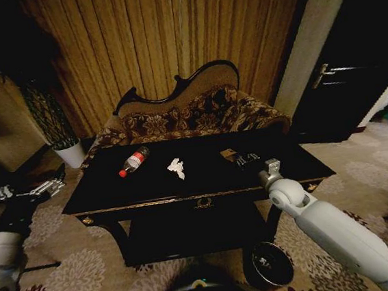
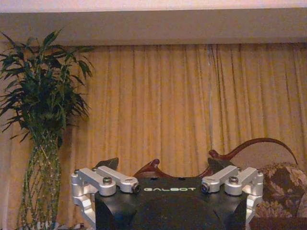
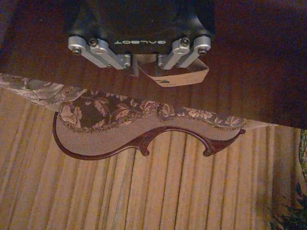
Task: Move to the front of the table and place the trash on the table into the trash bin.
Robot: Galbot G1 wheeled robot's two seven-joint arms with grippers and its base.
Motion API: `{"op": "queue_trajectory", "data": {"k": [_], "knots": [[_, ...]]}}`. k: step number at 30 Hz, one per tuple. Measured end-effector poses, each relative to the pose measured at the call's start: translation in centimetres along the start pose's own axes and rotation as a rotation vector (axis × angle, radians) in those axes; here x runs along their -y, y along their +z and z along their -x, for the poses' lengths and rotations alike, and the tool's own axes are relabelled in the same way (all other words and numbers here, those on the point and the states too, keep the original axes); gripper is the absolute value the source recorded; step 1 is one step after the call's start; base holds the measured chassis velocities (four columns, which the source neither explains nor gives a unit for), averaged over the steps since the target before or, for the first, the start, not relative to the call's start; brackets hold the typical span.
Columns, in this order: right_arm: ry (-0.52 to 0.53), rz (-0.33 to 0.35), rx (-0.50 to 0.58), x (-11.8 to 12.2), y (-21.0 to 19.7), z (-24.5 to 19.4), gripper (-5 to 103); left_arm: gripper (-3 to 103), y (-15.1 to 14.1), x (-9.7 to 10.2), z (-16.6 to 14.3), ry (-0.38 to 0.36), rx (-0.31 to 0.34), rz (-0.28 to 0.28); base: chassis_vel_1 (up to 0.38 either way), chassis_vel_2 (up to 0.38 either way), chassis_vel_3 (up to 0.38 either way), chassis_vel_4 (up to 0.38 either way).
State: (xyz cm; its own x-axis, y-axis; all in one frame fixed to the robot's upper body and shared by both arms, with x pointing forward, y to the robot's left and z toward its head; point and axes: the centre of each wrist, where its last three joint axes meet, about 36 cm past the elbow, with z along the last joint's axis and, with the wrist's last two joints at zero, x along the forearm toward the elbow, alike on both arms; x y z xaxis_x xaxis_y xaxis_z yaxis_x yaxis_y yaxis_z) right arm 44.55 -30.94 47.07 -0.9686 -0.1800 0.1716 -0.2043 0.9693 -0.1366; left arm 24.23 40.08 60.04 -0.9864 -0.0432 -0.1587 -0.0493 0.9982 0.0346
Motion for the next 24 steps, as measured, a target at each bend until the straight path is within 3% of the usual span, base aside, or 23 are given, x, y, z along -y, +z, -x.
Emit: {"op": "queue_trajectory", "data": {"k": [1,4,6,19,24], "knots": [[0.000,0.000,0.000,0.0,0.0,0.0,22,100,0.0,0.0,0.0,0.000,0.000,0.000,0.000,0.000,0.000,0.000],[-0.001,-0.001,-0.001,0.0,0.0,-0.1,6,100,0.0,-0.1,-0.1,-0.002,-0.001,0.002,0.000,0.000,0.000,0.000],[0.000,-0.002,-0.002,0.0,0.1,-0.2,1,100,0.0,-0.1,-0.1,-0.002,-0.001,0.004,0.000,0.000,0.000,0.000],[0.009,0.004,0.007,0.6,-0.2,-0.7,0,100,0.0,-0.2,-0.1,-0.003,0.001,0.000,0.000,0.000,0.000,0.000],[0.019,0.066,0.024,1.1,-1.1,-1.2,0,100,0.1,-0.3,0.0,-0.001,-0.001,-0.001,0.000,0.000,0.000,0.000]]}}
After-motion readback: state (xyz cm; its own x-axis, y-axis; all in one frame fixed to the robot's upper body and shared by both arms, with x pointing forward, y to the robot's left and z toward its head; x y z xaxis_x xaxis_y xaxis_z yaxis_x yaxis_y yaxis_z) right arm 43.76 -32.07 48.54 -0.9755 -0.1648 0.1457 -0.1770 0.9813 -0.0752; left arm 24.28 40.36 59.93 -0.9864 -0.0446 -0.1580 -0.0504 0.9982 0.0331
